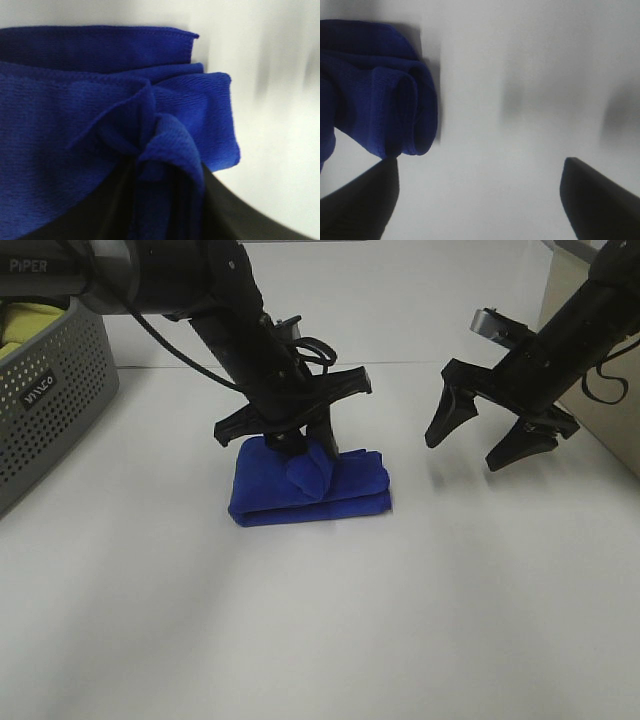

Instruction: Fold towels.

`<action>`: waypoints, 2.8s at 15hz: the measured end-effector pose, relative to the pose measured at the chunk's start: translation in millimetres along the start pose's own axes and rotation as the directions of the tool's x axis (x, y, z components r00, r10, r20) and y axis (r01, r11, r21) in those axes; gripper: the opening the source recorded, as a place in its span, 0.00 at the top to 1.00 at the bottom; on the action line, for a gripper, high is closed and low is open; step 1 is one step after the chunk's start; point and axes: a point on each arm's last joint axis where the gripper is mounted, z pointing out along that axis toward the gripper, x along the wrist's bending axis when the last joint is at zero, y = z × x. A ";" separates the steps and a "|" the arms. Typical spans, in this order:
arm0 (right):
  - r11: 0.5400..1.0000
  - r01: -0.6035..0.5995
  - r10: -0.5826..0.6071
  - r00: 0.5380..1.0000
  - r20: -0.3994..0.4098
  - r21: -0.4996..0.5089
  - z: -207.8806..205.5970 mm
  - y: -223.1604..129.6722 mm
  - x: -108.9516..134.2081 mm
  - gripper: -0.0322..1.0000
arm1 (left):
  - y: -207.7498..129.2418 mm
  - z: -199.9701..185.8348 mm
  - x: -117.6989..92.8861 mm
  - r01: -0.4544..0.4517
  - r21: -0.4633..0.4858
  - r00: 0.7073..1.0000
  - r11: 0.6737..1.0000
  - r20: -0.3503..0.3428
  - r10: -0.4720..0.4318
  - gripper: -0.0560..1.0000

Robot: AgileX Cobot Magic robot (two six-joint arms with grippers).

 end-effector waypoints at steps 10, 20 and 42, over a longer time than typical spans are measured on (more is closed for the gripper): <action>0.999 -0.005 -0.001 0.990 -0.138 -0.041 -35.8 -4.3 31.5 0.17 | 34.6 -60.0 -21.5 0.027 -0.323 0.976 0.946 0.213 0.045 0.33; 0.978 0.210 -0.190 0.868 -0.458 -0.006 29.5 -30.0 150.2 0.18 | 71.0 -132.7 24.6 0.015 -0.494 0.987 0.869 0.144 0.065 0.33; 0.989 0.150 -0.149 0.969 -0.197 -0.009 -28.2 -17.5 84.1 0.21 | 20.1 -217.8 19.8 -0.380 -0.282 0.922 0.881 -0.197 0.335 0.33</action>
